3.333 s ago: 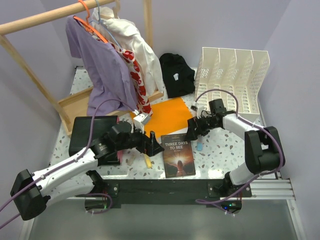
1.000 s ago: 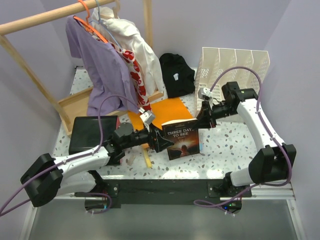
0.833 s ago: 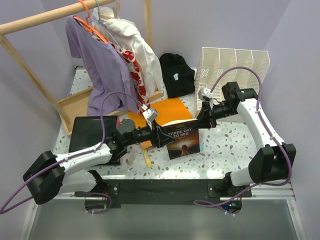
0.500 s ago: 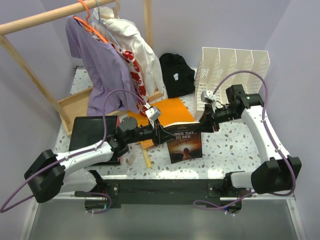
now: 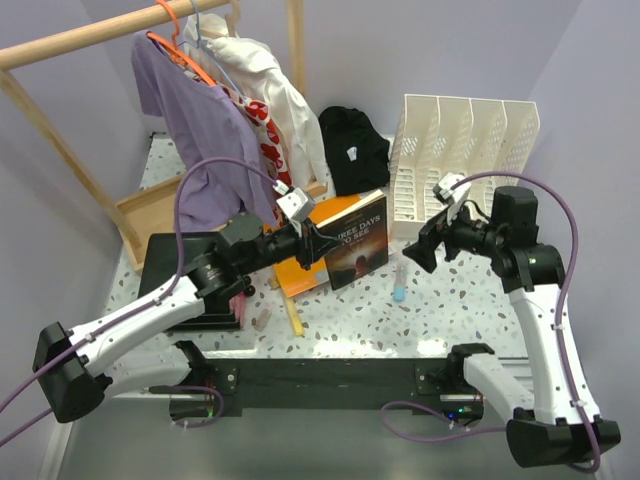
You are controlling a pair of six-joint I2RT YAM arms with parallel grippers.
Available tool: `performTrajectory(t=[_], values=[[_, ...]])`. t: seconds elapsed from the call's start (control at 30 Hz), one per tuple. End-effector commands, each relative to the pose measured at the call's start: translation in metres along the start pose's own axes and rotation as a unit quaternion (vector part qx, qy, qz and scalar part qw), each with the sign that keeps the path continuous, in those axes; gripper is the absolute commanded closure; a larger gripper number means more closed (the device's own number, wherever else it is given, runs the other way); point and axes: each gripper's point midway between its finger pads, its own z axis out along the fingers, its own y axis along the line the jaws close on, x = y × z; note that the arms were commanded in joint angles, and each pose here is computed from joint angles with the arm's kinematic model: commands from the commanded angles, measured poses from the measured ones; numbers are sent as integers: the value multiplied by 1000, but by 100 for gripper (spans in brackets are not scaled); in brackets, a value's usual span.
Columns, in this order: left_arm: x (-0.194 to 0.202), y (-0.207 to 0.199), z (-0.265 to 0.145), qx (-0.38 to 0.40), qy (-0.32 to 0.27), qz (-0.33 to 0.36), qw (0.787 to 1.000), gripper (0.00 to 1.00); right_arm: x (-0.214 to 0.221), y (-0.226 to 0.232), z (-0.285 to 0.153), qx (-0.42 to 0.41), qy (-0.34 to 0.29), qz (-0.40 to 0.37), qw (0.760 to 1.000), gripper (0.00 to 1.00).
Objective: Organize the desk
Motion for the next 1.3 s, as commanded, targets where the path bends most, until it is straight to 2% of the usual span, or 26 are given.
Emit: performTrajectory(t=[0.0, 0.2, 0.63, 0.83, 1.0, 1.27], values=[[-71, 3, -5, -35, -73, 60, 995, 100, -6, -53, -11, 163, -29, 58, 985, 1], [-97, 9, 3, -61, -85, 78, 991, 100, 1, -80, -20, 229, -62, 91, 967, 1], [-150, 21, 47, -89, -128, 89, 984, 100, 30, -107, -16, 261, -64, 121, 956, 1], [-162, 28, 85, -90, -148, 66, 983, 100, 34, -107, -21, 276, -68, 124, 951, 1], [-182, 41, 108, -120, -181, 31, 976, 100, 33, -109, -28, 293, -75, 122, 945, 1], [-178, 66, 155, -166, -203, -11, 965, 100, 34, -115, -32, 313, -78, 127, 938, 1]])
